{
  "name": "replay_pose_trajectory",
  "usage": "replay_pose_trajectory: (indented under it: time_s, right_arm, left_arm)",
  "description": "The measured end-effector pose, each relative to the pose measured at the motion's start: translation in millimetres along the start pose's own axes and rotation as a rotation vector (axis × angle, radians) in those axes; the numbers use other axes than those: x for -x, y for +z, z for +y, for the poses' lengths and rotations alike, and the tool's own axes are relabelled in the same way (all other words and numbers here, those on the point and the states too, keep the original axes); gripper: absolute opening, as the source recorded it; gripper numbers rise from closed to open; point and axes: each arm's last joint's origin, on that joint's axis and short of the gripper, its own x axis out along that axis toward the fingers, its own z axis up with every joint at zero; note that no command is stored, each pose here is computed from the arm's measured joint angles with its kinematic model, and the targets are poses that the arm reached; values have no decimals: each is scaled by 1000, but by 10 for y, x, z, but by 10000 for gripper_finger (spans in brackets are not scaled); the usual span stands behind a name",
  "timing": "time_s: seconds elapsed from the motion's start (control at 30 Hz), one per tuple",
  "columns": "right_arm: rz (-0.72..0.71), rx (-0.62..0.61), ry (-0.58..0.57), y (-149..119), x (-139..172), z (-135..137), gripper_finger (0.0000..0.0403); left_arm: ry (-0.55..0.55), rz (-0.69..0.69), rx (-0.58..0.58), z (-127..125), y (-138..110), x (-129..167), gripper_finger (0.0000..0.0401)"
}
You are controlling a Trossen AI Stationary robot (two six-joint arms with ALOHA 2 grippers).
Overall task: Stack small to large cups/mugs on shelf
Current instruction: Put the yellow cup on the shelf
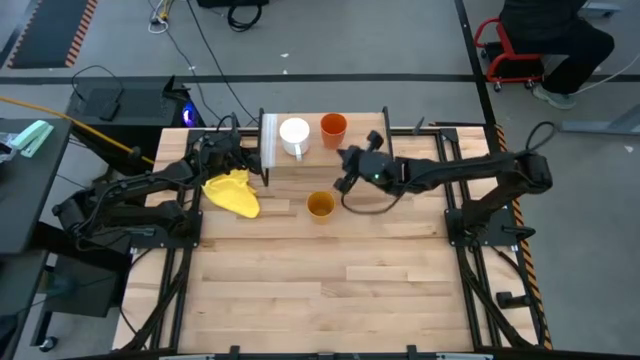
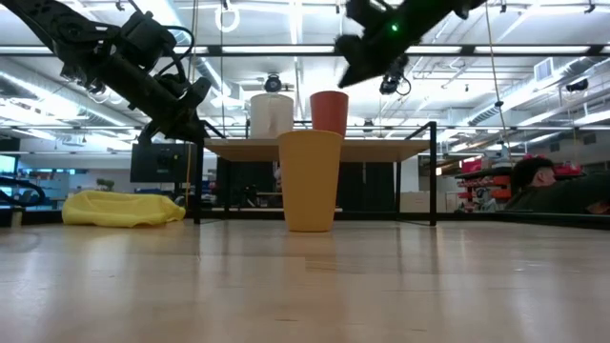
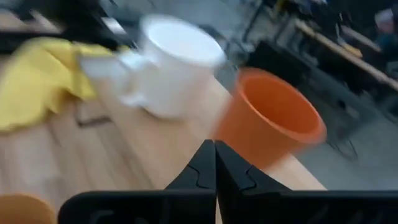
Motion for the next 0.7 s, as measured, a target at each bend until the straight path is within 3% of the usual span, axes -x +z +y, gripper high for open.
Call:
replay_pose_trajectory:
  time_s: [0.27, 0.7]
  right_arm:
    - [115, -51, -93, -82, -56, -409, 0]
    - [248, -36, -77, -227, 4, -396, 9]
  left_arm:
    - [-3, 2, 5, -2, -2, 1, 18]
    - [19, 59, -47, 32, -44, 82, 19]
